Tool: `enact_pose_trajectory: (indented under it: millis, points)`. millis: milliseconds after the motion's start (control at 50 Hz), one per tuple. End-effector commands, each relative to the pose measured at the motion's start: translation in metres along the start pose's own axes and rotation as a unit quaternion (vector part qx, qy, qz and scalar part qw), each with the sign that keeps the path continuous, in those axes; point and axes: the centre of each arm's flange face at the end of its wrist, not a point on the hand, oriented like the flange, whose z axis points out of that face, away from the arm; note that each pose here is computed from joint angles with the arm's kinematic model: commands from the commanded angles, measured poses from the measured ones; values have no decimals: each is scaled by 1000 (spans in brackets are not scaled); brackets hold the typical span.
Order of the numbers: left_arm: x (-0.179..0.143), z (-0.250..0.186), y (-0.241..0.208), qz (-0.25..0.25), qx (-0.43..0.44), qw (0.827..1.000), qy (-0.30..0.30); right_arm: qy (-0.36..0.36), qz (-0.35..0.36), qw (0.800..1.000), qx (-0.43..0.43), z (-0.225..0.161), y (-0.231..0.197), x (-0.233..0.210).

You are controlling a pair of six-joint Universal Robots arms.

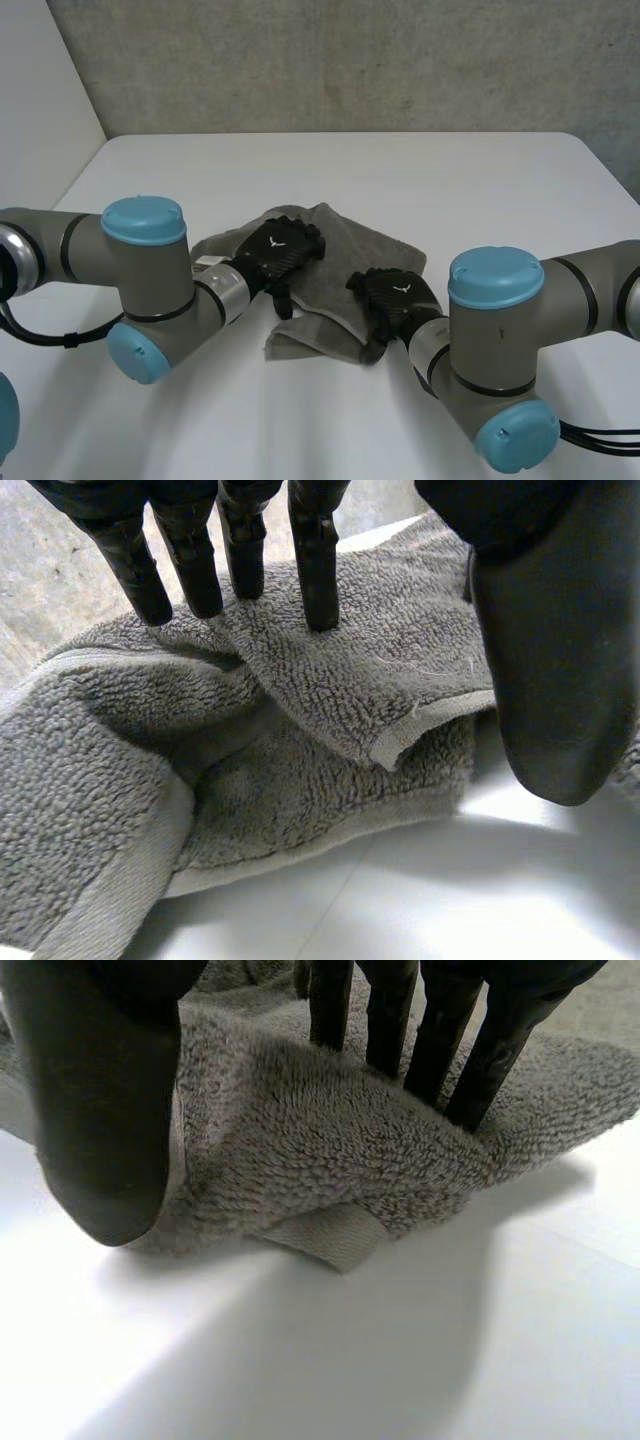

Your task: Fold the towel.

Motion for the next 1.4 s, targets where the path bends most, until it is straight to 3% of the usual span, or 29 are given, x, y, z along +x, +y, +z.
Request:
enact_pose_trajectory:
  millis: [20, 180, 340, 520, 640, 700, 720, 740, 760, 780, 800, 820, 840, 860, 880, 900, 940, 980, 1000, 1020, 1040, 1060, 1080, 1100, 1120, 1180, 1220, 1260, 1400]
  points:
    - [9, 11, 0, -52, 14, 999, 11, 12, 1, 1000, 11, 5, -1, 3]
    - [14, 22, -3, -73, 26, 997, 18, 15, 3, 1000, 24, 3, -6, 4]
    - [15, 29, -28, -105, 65, 992, 26, 11, 9, 997, 77, -1, -42, 7]
    - [6, 40, -47, -92, 106, 990, 18, -12, 11, 992, 127, 6, -81, 16]
    - [-15, 32, -71, -84, 134, 987, -4, -16, -1, 978, 208, -12, -149, 41]
    - [-39, 16, -114, -65, 189, 979, -26, -50, -22, 962, 268, -20, -200, 42]
    - [-49, 9, -141, -49, 230, 971, -39, -50, -22, 962, 268, -20, -201, 42]
    - [-57, 3, -171, -29, 281, 958, -52, -67, -45, 946, 313, -21, -229, 39]
    - [-57, 3, -171, -29, 281, 958, -52, -67, -45, 946, 313, -21, -229, 39]
    - [-66, -5, -202, -10, 331, 941, -70, -75, -69, 927, 362, -22, -257, 39]
    - [-66, -5, -203, -10, 332, 941, -70, -74, -91, 906, 407, -26, -282, 38]
    - [-75, -18, -234, 6, 380, 920, -90, -69, -110, 885, 447, -35, -305, 38]
    - [-82, -40, -274, 20, 436, 893, -110, -68, -110, 885, 447, -35, -305, 38]
    - [-82, -41, -274, 21, 436, 893, -110, -63, -124, 864, 484, -50, -326, 35]
    - [-84, -61, -300, 31, 470, 874, -122, -61, -129, 850, 507, -64, -340, 32]
    - [-85, -77, -317, 37, 490, 861, -129, -61, -129, 850, 507, -64, -340, 32]
    - [-83, -88, -325, 41, 500, 855, -130, -65, -132, 845, 514, -72, -344, 30]
    - [-82, -95, -328, 40, 500, 855, -131, -78, -132, 855, 496, -81, -336, 23]
    - [-80, -96, -322, 35, 488, 863, -129, -78, -132, 855, 495, -81, -336, 23]
    - [-80, -96, -322, 35, 488, 863, -129, -88, -132, 870, 467, -78, -321, 21]
    - [-80, -91, -307, 28, 462, 877, -126, -104, -131, 888, 429, -72, -300, 19]
    - [-79, -84, -286, 19, 431, 894, -124, -104, -131, 888, 428, -72, -300, 19]
    - [-79, -84, -286, 19, 430, 894, -124, -121, -129, 905, 387, -67, -277, 19]
    - [-78, -79, -265, 9, 400, 908, -123, -140, -130, 918, 348, -65, -254, 16]
    - [-77, -76, -243, 0, 368, 922, -118, -141, -131, 918, 347, -65, -254, 16]
    - [-75, -73, -220, -7, 335, 936, -109, -167, -144, 935, 276, -65, -208, 10]
    - [-65, -65, -168, -27, 265, 961, -78, -174, -154, 942, 243, -67, -187, 8]
    - [-59, -64, -145, -38, 234, 970, -61, -174, -165, 956, 167, -70, -151, 10]
    - [-36, -59, -78, -74, 153, 985, -15, -140, -175, 974, 46, -75, -118, 48]
